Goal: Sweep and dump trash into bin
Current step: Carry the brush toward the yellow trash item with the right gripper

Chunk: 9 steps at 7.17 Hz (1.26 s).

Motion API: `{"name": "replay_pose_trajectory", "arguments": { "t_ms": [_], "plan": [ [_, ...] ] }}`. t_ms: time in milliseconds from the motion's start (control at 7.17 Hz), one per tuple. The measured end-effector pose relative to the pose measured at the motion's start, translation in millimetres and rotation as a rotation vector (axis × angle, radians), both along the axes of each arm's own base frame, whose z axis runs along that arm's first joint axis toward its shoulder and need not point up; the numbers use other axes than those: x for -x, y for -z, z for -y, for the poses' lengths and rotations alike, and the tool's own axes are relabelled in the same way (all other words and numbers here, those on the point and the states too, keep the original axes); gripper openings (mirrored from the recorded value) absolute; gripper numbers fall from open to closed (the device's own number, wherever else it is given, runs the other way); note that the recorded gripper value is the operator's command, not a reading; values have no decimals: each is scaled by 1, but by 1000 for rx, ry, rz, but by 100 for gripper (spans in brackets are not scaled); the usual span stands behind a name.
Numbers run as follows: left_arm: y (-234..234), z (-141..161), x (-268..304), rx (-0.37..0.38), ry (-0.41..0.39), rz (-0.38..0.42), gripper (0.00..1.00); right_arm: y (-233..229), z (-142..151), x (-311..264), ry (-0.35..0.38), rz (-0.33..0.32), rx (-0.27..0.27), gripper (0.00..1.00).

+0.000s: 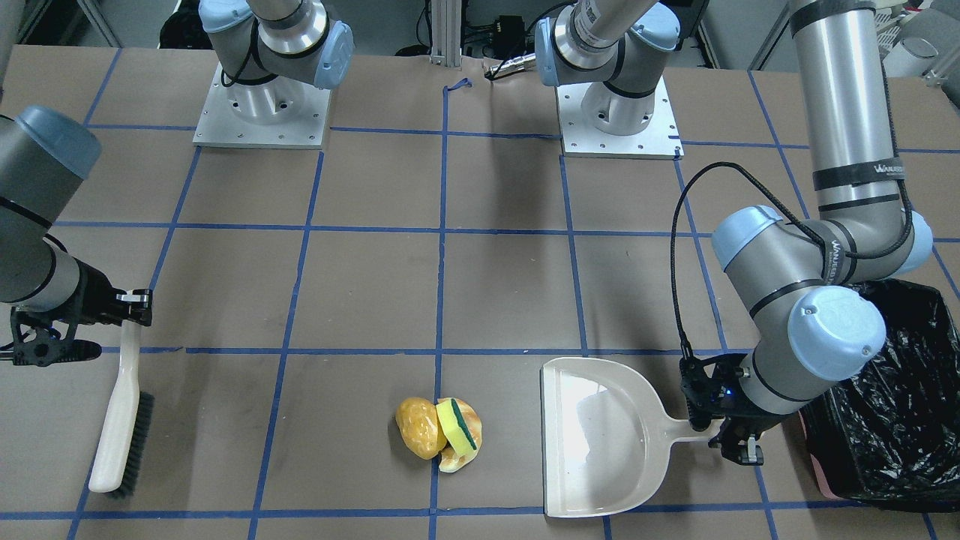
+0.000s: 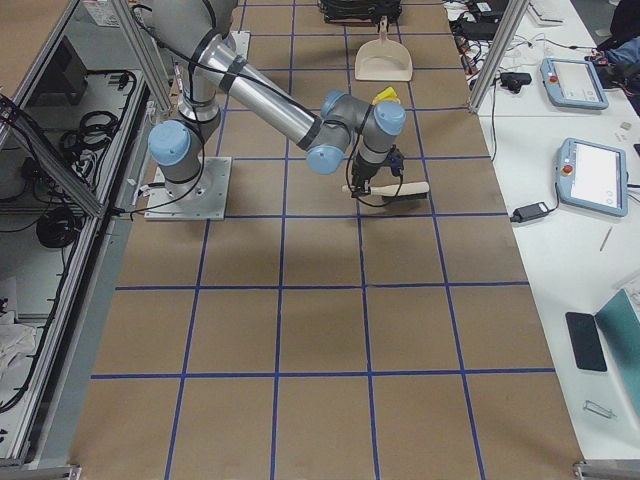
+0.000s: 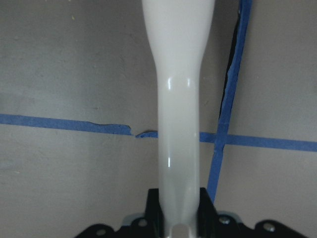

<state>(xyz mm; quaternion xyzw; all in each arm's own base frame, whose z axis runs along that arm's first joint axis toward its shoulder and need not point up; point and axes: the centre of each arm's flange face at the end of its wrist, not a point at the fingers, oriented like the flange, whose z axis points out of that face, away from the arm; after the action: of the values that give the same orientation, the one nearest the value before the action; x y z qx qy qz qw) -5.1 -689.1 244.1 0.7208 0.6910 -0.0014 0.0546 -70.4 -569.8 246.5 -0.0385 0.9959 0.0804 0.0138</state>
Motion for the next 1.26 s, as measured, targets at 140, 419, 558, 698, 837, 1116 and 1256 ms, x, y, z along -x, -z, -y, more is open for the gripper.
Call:
{"name": "replay_pose_trajectory", "arguments": {
  "t_ms": [140, 419, 558, 698, 837, 1116, 1256],
  "plan": [
    [-4, 2, 12, 9, -7, 3, 1, -2, 3, -14, 30, 8, 9, 0],
    [-8, 5, 26, 15, -26, 7, 1, -3, 7, -67, 64, 0, 15, 0],
    [-7, 5, 28, 10, -30, 9, 0, -3, 7, -104, 78, -10, 16, 0],
    [-6, 4, 28, 5, -32, 9, 1, -5, 7, -141, 100, -13, 22, 0],
    [-4, 3, 28, -1, -33, 9, 1, -9, 7, -176, 135, -2, 31, 0],
    [-2, 1, 29, -13, -32, 29, 1, -11, -2, -235, 174, 18, 28, 0],
    [-1, 1, 31, -17, -30, 42, 1, -8, -9, -263, 190, 29, 19, 0]
  ]
}}
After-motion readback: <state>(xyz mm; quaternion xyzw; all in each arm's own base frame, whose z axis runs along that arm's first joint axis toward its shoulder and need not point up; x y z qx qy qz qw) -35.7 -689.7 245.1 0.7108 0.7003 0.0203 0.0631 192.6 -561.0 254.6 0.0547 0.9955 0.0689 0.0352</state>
